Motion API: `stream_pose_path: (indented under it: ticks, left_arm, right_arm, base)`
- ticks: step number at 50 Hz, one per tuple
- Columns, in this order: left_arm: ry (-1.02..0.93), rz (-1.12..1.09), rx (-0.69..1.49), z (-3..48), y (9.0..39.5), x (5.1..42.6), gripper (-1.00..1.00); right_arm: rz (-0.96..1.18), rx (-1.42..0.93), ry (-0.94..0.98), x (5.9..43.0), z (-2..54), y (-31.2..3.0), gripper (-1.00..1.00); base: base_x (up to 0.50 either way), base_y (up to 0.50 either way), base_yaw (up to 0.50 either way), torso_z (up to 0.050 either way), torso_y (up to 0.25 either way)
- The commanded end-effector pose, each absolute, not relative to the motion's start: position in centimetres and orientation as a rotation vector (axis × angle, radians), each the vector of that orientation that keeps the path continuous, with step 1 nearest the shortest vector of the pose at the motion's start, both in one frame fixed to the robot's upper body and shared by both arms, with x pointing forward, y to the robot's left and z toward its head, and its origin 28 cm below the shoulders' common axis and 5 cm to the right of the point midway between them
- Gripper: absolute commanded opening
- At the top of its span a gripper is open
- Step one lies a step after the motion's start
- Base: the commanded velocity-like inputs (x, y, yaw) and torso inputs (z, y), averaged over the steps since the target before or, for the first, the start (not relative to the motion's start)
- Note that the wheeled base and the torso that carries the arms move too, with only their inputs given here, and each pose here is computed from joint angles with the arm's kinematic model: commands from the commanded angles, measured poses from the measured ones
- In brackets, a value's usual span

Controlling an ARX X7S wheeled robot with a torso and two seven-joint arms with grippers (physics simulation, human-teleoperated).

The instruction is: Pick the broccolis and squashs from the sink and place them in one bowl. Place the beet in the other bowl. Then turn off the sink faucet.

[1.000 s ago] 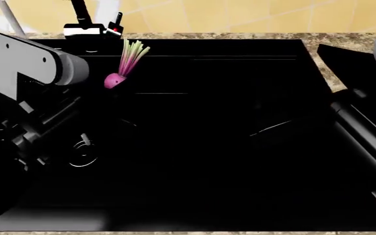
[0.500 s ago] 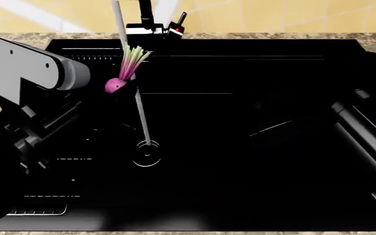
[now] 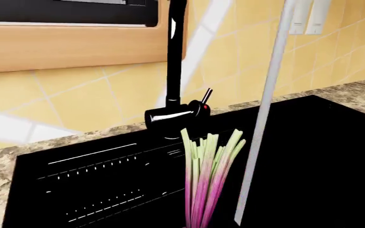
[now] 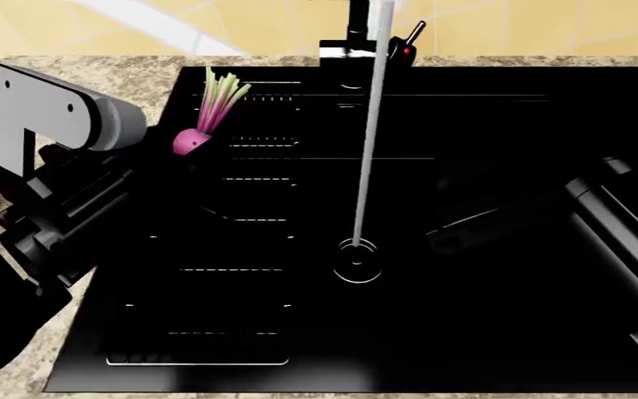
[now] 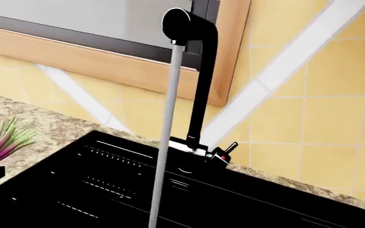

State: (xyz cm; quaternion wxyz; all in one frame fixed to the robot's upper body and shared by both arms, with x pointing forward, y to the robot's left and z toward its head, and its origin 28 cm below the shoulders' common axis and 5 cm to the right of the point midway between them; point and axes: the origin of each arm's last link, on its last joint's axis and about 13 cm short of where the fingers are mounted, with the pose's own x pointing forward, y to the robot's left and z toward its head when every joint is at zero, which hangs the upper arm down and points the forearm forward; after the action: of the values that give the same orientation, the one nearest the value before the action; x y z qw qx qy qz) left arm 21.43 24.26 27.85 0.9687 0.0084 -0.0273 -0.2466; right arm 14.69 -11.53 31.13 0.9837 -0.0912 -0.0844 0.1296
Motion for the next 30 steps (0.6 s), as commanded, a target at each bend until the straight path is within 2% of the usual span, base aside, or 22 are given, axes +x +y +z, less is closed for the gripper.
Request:
stream_pose_path:
  ticks: [1, 18, 30]
  left_arm:
    - [-0.061, -0.495, 0.019, 28.1, 24.1, 21.2, -1.0]
    - [-0.07, -0.501, 0.02, 28.4, 24.0, 20.8, -1.0]
    - [-0.18, -0.505, 0.054, 31.8, 24.0, 18.8, -1.0]
  right_arm:
    - [0.261, -0.17, -0.173, 14.6, 30.8, -11.7, 1.0]
    - [0.27, -0.151, -0.188, 14.5, 31.1, -11.6, 1.0]
    - [0.313, -0.119, -0.181, 14.6, 30.5, -11.5, 1.0]
  base:
    - [0.0, 0.5, 0.0, 0.0, 0.0]
    - [0.0, 0.5, 0.0, 0.0, 0.0]
    - [0.0, 0.0, 0.0, 0.0, 0.0]
